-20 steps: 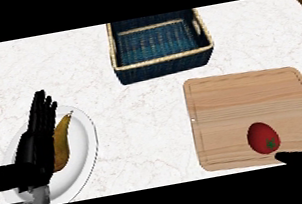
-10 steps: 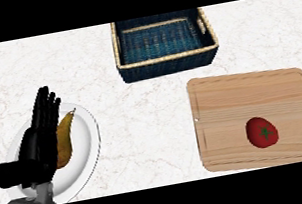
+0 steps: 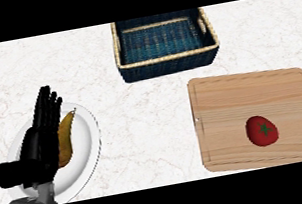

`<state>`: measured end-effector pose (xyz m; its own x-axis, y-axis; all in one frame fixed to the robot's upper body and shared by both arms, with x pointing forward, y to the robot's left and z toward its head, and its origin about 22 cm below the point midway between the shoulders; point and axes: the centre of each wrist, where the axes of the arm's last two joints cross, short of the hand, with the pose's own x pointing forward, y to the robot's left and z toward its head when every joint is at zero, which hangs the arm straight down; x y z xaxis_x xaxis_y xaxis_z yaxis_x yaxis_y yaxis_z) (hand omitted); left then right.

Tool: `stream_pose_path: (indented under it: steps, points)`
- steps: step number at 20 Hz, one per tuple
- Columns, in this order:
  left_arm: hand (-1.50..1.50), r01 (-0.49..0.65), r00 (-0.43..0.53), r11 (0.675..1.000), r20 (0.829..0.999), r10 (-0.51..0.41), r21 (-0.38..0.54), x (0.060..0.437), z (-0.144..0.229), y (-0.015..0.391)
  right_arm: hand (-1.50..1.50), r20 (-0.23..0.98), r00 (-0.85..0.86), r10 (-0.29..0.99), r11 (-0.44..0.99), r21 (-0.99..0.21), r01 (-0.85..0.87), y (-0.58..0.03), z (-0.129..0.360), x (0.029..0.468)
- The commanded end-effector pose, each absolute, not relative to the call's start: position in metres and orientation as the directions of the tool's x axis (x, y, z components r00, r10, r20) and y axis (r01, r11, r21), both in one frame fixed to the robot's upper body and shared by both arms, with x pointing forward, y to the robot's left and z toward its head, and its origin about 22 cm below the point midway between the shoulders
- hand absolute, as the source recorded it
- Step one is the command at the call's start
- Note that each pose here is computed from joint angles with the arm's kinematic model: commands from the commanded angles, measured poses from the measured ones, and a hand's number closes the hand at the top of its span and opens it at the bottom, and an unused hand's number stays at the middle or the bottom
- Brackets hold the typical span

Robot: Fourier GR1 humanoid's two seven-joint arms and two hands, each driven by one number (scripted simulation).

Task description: Pick the tomato from the cutting board and place it in the basket

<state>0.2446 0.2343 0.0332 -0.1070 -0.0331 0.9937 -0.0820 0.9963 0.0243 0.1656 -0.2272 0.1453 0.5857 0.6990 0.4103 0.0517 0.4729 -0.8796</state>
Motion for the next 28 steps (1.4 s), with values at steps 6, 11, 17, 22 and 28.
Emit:
stream_pose_path:
  steps: [6, 11, 17, 22, 28]
  points:
    - [0.00, -0.085, -0.094, 0.996, 0.995, -0.022, 0.014, 0.245, 0.030, 0.234, -1.50, 0.327, 0.711, 0.623, 0.448, -0.894, 0.018, -0.186, 0.141, 0.179]
    - [0.00, -0.078, -0.098, 0.997, 0.995, -0.026, 0.018, 0.237, 0.030, 0.234, -1.50, 0.304, 0.726, 0.617, 0.427, -0.904, 0.016, -0.180, 0.130, 0.189]
    - [0.00, -0.089, -0.104, 0.996, 0.994, -0.028, 0.019, 0.247, 0.022, 0.225, -1.50, 0.281, 0.743, 0.607, 0.414, -0.910, 0.005, -0.184, 0.118, 0.184]
    - [0.00, -0.105, -0.103, 0.994, 0.994, -0.036, 0.025, 0.236, 0.021, 0.243, -1.50, 0.295, 0.748, 0.595, 0.427, -0.904, 0.017, -0.183, 0.109, 0.194]
    - [0.00, -0.096, -0.102, 0.995, 0.994, -0.042, 0.032, 0.247, 0.040, 0.241, -1.50, 0.260, 0.762, 0.593, 0.435, -0.900, -0.031, -0.188, 0.101, 0.206]
